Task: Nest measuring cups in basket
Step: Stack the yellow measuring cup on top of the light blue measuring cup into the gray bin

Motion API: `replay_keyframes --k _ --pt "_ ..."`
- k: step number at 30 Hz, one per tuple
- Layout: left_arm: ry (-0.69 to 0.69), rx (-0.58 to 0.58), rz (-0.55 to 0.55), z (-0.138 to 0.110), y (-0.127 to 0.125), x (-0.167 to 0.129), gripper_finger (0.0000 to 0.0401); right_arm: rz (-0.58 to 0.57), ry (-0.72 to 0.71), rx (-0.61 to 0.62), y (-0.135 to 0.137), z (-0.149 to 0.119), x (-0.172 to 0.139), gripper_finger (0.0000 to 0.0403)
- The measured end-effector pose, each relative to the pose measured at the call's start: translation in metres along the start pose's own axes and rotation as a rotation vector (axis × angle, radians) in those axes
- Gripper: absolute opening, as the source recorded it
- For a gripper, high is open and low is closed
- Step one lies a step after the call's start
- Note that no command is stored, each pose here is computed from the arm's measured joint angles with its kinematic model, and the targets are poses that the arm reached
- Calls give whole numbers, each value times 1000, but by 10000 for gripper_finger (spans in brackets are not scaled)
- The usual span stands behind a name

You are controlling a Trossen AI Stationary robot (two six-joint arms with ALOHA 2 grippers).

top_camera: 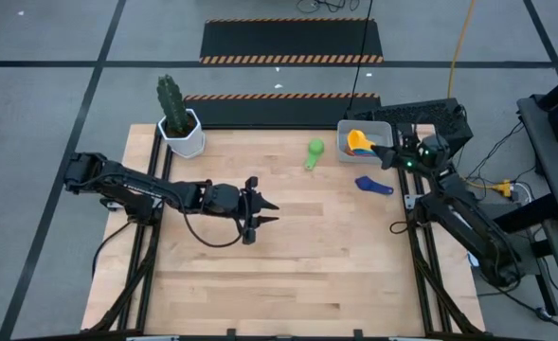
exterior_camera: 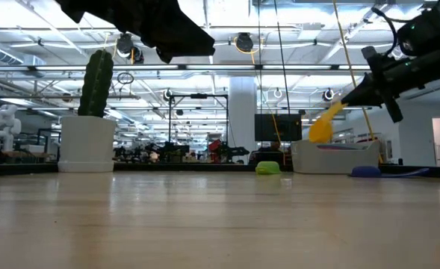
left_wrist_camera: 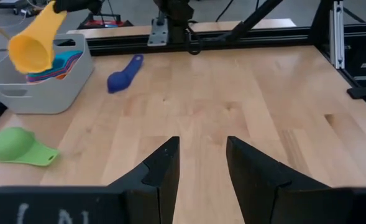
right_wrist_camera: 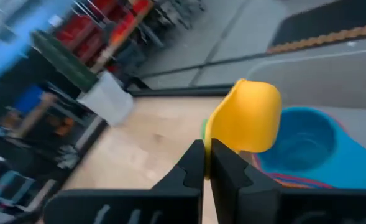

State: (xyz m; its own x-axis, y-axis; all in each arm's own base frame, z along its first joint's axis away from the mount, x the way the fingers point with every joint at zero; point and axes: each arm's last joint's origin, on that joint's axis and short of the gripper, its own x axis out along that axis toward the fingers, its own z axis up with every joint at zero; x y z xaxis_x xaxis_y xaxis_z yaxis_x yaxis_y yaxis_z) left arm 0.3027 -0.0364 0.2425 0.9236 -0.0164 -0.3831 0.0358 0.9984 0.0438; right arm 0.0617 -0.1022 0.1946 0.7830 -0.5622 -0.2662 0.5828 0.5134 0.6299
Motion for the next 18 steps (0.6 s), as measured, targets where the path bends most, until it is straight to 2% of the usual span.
replay_keyframes --k 4,9,18 --pt "4 0 -32 0 -1 0 136 45 -64 52 -12 -8 4 0" --pt "7 13 -59 -1 -2 0 136 30 -90 104 -24 -17 6 8" --pt "38 41 -59 -4 -2 0 136 -16 -144 145 -32 -13 1 11"
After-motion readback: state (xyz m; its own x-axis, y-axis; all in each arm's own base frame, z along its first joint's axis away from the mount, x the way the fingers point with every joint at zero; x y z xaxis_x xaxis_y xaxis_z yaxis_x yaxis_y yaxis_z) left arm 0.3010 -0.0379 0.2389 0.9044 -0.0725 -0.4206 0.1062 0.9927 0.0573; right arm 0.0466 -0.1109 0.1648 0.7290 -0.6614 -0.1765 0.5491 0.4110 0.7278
